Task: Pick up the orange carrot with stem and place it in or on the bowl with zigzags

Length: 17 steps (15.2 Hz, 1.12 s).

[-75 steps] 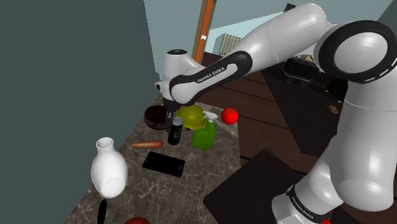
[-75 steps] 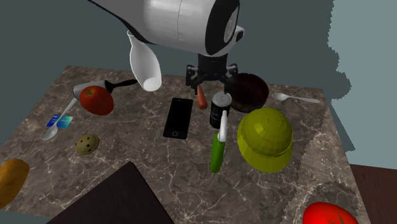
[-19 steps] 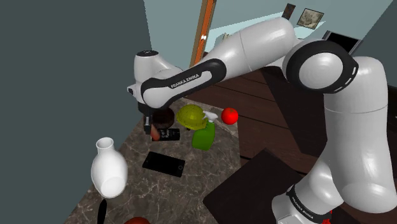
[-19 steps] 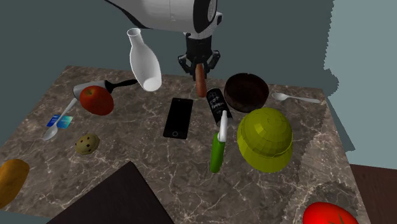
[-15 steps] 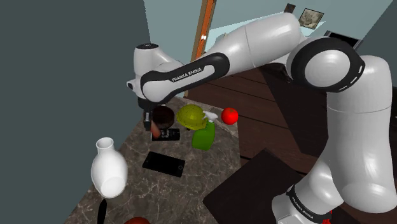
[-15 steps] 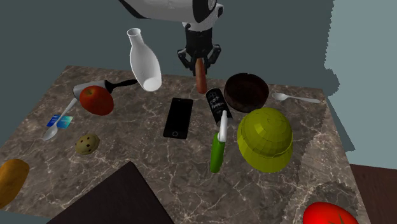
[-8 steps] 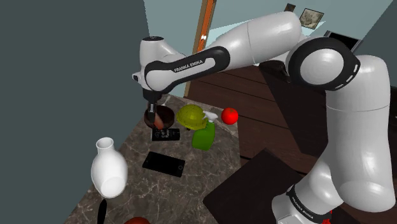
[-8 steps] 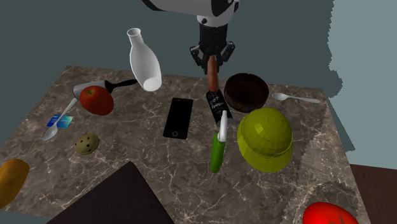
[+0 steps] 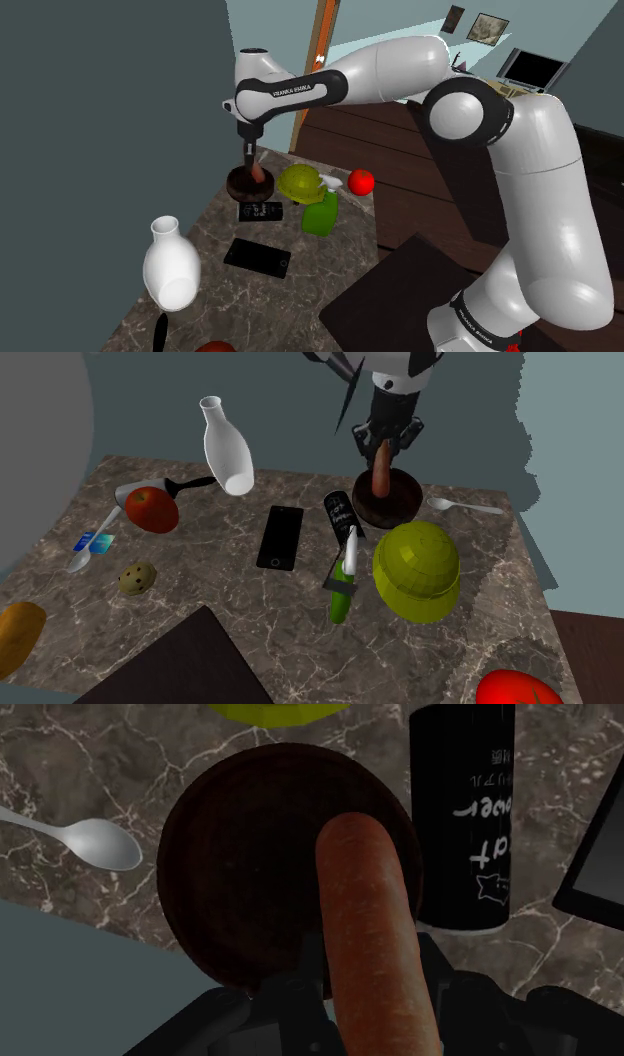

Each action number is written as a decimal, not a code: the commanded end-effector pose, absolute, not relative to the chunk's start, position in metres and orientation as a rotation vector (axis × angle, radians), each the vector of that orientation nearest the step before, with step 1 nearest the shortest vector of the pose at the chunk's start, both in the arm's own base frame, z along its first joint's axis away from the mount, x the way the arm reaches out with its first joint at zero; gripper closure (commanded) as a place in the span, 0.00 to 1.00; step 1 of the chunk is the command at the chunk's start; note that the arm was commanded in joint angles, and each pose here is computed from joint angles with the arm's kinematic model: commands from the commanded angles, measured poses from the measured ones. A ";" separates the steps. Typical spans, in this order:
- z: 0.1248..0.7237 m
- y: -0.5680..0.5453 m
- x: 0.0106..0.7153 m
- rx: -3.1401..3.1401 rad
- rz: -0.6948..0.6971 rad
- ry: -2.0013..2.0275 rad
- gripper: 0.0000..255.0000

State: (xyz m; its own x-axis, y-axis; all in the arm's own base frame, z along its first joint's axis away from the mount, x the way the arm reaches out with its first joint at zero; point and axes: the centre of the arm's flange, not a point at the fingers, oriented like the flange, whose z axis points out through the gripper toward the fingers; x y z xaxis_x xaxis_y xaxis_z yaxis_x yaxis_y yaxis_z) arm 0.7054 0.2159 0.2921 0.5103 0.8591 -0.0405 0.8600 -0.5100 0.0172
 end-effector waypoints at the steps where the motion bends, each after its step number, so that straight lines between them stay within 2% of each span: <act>1: 0.291 0.193 0.723 2.699 -0.041 1.538 1.00; 17: 0.221 0.186 0.729 2.699 -0.041 1.538 1.00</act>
State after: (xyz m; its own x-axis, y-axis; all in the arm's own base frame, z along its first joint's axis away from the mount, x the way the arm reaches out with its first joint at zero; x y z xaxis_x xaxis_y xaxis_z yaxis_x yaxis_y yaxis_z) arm 0.7290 0.1865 0.2214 0.5093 0.8596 -0.0408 0.8606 -0.5091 0.0166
